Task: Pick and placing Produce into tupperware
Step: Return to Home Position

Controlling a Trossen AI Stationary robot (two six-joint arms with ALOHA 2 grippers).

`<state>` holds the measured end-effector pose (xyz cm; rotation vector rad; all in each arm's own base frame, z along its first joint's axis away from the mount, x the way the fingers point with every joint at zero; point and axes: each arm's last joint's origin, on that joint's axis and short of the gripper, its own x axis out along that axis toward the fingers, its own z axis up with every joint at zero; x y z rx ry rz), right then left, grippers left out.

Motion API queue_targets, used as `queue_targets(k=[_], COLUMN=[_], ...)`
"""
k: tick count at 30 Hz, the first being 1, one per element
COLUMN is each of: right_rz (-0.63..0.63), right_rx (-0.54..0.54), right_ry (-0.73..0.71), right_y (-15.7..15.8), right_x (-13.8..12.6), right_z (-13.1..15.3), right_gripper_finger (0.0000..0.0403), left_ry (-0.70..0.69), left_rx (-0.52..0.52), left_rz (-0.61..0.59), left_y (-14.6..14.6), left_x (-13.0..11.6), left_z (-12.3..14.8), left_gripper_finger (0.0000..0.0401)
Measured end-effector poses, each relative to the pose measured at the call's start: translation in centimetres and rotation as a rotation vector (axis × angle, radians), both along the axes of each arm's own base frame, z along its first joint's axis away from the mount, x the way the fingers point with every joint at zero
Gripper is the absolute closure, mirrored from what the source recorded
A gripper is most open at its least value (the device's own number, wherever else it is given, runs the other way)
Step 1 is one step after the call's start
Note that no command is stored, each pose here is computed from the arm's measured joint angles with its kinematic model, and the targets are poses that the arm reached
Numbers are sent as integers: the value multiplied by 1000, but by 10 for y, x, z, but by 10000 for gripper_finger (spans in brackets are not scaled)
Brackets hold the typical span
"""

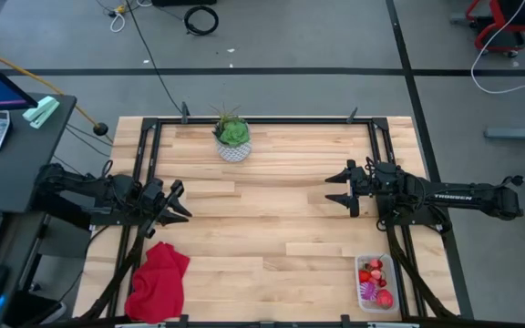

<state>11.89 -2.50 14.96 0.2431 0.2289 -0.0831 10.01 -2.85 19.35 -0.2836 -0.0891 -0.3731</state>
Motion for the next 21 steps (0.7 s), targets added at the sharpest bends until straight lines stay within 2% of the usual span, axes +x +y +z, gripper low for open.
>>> queue_targets(k=[13,21], right_rz=[0,0], right_rx=[0,0], right_ry=[0,0], right_y=[0,0], right_x=[0,0], right_z=[0,0], right_gripper_finger=[103,103], left_ry=[0,0], left_rx=[0,0], left_rz=[0,0], left_y=[0,0], left_x=[0,0], left_z=[0,0], left_gripper_finger=[330,321])
